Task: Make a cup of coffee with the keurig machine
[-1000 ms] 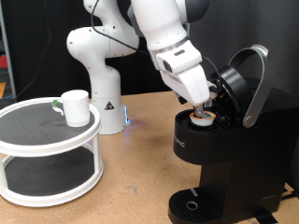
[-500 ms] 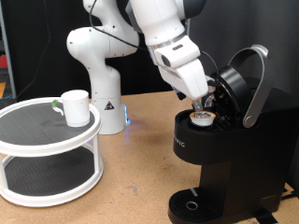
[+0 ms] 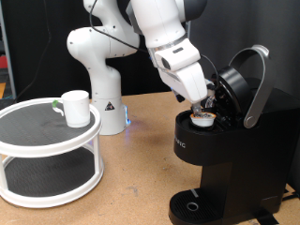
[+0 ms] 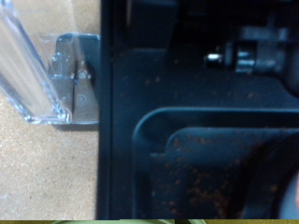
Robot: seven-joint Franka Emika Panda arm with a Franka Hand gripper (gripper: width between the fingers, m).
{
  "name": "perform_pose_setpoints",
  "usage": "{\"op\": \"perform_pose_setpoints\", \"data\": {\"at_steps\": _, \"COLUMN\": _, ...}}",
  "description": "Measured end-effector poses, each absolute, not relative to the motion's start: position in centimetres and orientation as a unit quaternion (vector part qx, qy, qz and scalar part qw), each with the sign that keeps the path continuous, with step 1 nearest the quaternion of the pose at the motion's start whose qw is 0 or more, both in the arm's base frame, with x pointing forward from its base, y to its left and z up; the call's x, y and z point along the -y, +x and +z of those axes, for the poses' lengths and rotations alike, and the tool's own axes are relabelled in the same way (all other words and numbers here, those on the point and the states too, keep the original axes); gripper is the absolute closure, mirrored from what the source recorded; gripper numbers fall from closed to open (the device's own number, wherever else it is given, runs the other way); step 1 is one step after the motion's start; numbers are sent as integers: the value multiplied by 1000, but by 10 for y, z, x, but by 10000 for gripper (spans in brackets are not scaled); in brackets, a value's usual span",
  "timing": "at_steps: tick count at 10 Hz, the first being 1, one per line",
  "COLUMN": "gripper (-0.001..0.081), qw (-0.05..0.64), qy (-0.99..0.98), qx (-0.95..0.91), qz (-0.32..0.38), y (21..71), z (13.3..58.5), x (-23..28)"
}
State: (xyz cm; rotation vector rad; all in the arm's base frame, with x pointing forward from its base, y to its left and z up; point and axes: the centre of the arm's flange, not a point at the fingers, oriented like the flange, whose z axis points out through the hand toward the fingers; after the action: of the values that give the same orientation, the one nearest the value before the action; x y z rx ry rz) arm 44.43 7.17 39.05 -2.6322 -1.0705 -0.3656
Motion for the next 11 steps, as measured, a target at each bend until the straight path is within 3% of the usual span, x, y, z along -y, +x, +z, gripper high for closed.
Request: {"op": "perform_pose_setpoints", "data": {"at_steps": 11, "gripper": -1, "qw": 113, "qy": -920, "qx": 355, "qz": -123, "y": 450, "z": 386, "x": -74}}
